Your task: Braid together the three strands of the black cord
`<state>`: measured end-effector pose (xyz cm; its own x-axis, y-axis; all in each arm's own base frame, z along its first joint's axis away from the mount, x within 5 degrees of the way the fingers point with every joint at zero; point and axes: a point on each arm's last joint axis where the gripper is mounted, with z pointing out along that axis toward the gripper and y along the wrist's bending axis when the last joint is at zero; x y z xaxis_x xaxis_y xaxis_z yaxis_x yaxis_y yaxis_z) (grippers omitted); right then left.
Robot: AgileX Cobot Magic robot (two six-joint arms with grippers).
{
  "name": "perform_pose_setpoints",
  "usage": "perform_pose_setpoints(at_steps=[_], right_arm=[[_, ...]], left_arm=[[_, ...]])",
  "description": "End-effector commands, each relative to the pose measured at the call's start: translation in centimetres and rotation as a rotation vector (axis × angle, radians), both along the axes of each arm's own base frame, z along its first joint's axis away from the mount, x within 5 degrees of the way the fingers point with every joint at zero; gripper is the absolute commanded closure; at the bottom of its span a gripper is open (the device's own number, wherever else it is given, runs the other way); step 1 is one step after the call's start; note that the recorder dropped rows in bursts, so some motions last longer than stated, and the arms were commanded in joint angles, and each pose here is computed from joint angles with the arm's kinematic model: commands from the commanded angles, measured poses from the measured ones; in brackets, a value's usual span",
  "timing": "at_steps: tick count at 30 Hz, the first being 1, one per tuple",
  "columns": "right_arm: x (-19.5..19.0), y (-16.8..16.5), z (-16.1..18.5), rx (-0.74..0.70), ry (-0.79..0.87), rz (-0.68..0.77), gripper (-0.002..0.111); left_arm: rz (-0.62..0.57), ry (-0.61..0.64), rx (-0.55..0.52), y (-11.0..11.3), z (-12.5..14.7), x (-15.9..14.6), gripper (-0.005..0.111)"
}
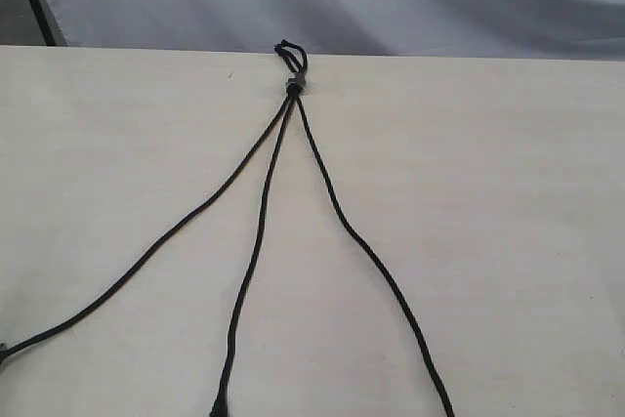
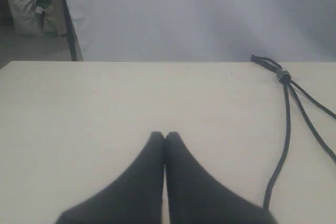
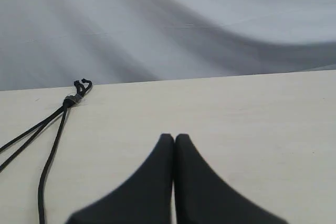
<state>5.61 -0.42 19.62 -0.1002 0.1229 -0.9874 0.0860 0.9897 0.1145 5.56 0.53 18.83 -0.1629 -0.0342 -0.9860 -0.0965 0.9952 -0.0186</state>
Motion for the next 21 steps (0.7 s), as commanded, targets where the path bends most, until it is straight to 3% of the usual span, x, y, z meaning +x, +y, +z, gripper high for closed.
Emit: perform_pose_setpoints(at_steps=[1, 8, 11, 15, 16, 18, 19, 20, 21], right_arm=[[0.0, 0.0, 0.0, -0.004, -0.005, -0.005, 0.108], [0.0, 0.0, 0.2, 0.014, -0.029, -0.006, 0.108], [0.0, 0.1, 0.7, 0.209, -0.103, -0.009, 0.108], [-0.1, -0.1, 2.0, 0.466, -0.268, -0.011, 0.108], [-0.2, -0.3, 3.0, 0.491, -0.38, -0.011, 0.108], [-0.7, -0.6, 4.3, 0.457, -0.534, -0.005, 0.108], [-0.8, -0.5, 4.5, 0.417, -0.557, 0.002, 0.108], [-1.3, -0.1, 6.6, 0.285, -0.614, 0.035, 0.108], [-1.6, 0.0, 7.7, 0.253, -0.633, 0.045, 0.108]], left_arm=[[0.0, -0.015, -0.008, 0.0, 0.3, 0.0, 0.107], [0.0, -0.016, -0.003, 0.0, 0.3, 0.0, 0.107], [-0.001, -0.076, -0.041, -0.1, 0.8, 0.0, 0.107], [0.012, -0.393, -0.193, 0.1, 3.6, -0.1, 0.107], [0.008, -0.548, -0.306, 0.3, 4.8, -0.5, 0.107], [-0.033, -0.742, -0.479, 0.5, 6.3, -1.2, 0.107], [-0.044, -0.808, -0.418, 0.4, 6.8, -1.6, 0.107], [-0.013, -0.915, -0.262, 0.5, 7.7, -2.2, 0.107], [0.002, -0.918, -0.276, 0.7, 7.7, -2.2, 0.107]])
